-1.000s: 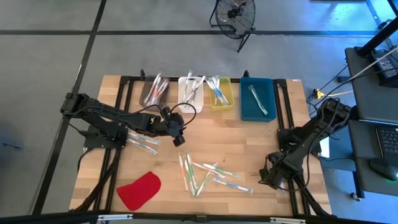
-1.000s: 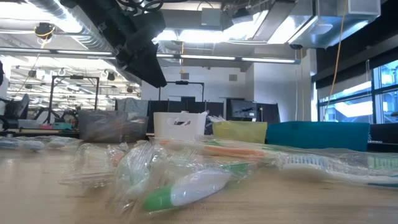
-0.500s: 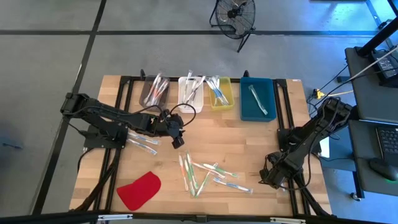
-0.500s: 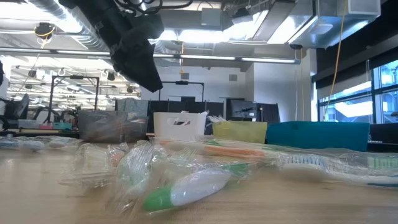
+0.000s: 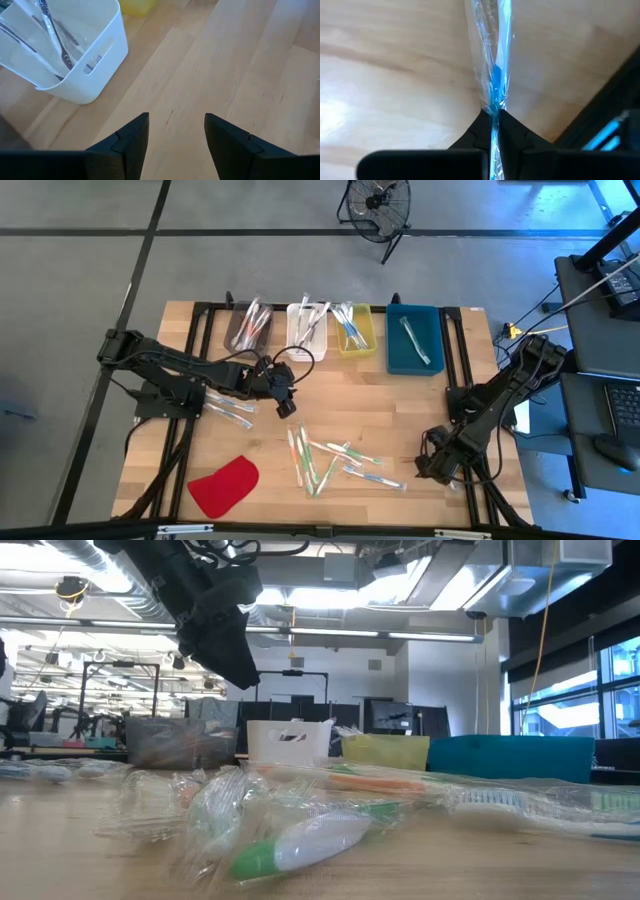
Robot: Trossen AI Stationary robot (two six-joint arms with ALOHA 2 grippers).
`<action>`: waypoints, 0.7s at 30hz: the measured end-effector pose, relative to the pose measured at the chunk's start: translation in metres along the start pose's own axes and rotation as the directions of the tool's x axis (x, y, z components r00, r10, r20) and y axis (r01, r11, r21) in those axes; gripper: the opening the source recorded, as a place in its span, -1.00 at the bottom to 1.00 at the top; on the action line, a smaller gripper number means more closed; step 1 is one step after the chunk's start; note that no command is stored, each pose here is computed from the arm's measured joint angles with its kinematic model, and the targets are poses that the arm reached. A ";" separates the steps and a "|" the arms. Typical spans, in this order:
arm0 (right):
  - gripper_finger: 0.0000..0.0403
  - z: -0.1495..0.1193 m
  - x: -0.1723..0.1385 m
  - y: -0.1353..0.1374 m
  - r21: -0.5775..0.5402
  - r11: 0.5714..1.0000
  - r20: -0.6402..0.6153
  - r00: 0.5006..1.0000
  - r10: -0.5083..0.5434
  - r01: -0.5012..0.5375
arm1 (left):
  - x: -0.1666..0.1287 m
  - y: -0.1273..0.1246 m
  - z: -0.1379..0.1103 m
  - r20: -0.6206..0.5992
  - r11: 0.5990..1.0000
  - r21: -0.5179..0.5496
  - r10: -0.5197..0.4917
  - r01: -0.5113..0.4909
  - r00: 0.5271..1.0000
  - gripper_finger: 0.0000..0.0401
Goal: Pick & Place Toothbrushes
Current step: Put the blue toothbrush into the yellow bin
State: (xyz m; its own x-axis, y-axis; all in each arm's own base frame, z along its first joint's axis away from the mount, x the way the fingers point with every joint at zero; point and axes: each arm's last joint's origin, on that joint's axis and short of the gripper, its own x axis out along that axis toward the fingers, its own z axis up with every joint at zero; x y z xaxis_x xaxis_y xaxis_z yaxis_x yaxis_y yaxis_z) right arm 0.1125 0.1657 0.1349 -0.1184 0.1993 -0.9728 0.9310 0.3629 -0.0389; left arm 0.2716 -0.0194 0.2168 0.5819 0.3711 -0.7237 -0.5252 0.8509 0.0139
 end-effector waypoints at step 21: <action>-0.93 0.005 -0.005 0.023 -0.126 0.961 0.075 0.963 0.257 -0.247 | 0.000 0.001 -0.001 -0.014 1.000 0.010 0.002 -0.002 1.000 -0.07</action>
State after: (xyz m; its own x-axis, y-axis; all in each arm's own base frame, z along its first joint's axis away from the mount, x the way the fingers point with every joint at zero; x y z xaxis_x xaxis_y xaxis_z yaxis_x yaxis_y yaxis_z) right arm 0.1361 0.1686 0.1381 0.1513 0.2168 -0.9644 0.8803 0.4142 0.2313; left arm 0.2705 -0.0194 0.2160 0.5725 0.3675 -0.7330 -0.5200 0.8539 0.0220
